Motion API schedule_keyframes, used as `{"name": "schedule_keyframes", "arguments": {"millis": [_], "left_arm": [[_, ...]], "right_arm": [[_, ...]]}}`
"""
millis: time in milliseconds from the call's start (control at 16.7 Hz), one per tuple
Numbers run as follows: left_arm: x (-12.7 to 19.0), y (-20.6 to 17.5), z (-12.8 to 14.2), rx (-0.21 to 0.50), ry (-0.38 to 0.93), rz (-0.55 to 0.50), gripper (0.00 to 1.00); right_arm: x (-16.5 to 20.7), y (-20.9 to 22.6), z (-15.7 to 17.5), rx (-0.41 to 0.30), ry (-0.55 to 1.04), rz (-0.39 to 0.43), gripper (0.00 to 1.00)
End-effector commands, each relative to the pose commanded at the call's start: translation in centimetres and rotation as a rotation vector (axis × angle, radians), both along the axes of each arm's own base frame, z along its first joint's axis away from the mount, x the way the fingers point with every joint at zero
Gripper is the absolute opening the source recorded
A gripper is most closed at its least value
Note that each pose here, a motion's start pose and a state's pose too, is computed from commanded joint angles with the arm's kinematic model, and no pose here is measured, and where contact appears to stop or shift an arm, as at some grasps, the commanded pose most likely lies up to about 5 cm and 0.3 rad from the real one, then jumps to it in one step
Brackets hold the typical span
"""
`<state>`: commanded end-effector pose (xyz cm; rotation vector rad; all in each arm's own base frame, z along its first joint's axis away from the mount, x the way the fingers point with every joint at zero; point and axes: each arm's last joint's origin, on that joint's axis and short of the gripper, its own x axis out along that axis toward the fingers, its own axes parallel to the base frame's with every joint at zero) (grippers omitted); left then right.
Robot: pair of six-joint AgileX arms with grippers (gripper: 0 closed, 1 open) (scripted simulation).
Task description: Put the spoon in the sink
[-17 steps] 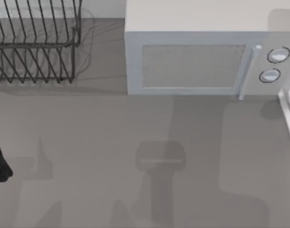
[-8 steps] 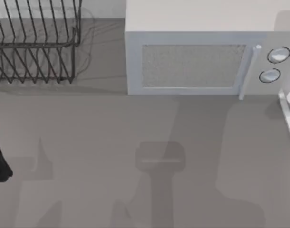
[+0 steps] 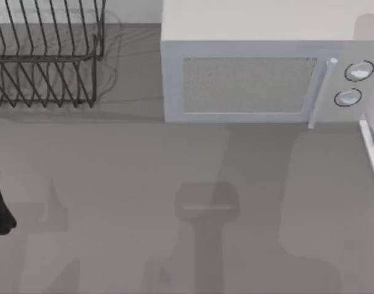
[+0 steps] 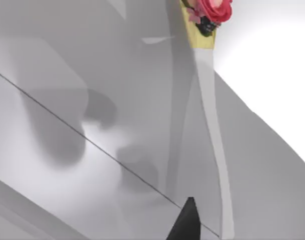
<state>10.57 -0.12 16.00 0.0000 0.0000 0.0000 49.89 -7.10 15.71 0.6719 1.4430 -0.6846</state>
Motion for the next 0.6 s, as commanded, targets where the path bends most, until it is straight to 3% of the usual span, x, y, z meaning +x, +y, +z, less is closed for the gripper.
{"name": "schedule_keyframes", "arguments": {"millis": [240, 600], "left_arm": [[0.0, 0.0, 0.0, 0.0, 0.0, 0.0, 1.0], [0.0, 0.0, 0.0, 0.0, 0.0, 0.0, 1.0]], "right_arm": [[0.0, 0.0, 0.0, 0.0, 0.0, 0.0, 0.98], [0.0, 0.0, 0.0, 0.0, 0.0, 0.0, 1.0]]}}
